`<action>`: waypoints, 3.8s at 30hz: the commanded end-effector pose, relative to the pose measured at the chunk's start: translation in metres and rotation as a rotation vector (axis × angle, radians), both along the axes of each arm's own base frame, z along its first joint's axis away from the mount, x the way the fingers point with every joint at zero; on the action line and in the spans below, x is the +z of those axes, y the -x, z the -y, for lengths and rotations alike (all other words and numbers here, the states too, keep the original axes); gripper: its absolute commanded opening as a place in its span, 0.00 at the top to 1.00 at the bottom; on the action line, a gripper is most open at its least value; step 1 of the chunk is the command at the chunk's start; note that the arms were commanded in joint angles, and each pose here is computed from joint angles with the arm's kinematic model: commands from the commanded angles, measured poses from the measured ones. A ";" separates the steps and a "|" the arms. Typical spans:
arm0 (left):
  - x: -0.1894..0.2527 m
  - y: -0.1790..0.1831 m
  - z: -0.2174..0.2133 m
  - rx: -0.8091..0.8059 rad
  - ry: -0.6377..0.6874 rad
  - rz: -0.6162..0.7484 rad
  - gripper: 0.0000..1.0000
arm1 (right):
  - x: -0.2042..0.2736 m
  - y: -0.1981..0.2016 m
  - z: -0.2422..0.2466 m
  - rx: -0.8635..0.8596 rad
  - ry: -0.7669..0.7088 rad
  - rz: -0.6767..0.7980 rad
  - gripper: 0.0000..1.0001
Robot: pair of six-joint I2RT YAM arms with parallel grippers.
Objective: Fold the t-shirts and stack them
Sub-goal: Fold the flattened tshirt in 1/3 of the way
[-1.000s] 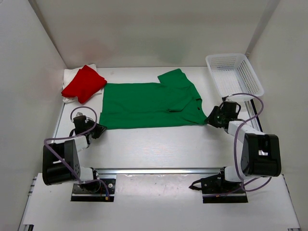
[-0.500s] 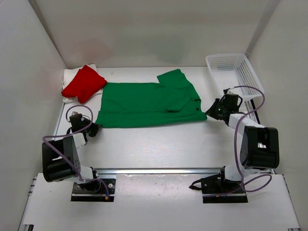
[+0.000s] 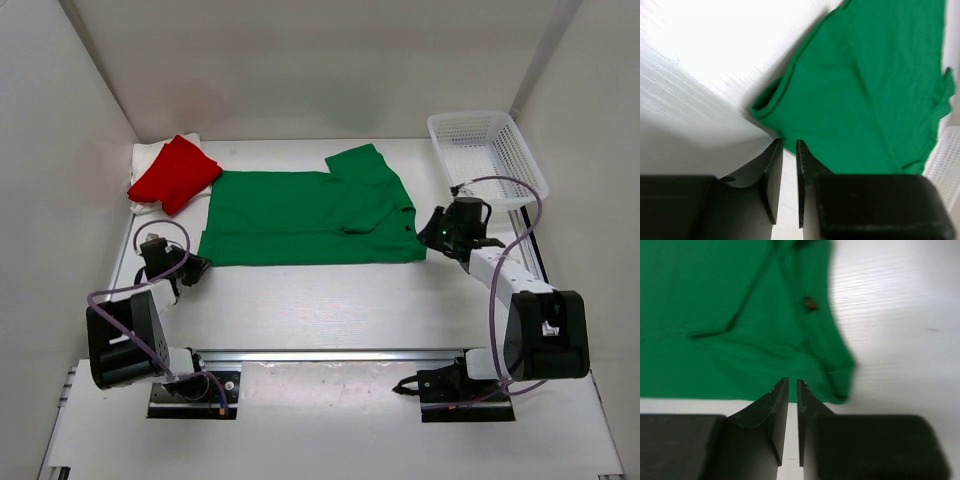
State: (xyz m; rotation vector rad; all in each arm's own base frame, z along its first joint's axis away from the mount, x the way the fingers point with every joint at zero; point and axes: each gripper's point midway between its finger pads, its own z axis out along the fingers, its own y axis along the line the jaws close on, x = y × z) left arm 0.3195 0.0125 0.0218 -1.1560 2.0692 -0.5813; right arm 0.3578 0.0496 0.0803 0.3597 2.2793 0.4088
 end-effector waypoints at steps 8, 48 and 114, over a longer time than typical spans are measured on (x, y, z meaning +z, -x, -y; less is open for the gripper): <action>0.084 -0.021 0.088 -0.261 -0.136 0.261 0.70 | -0.025 -0.012 -0.029 0.082 -0.067 -0.069 1.00; 0.001 0.090 0.121 -0.483 0.001 0.105 0.62 | -0.060 0.133 -0.080 0.207 -0.139 -0.169 1.00; 0.012 0.080 0.127 -0.532 0.022 0.140 0.63 | -0.014 -0.015 -0.147 0.339 -0.140 -0.021 0.90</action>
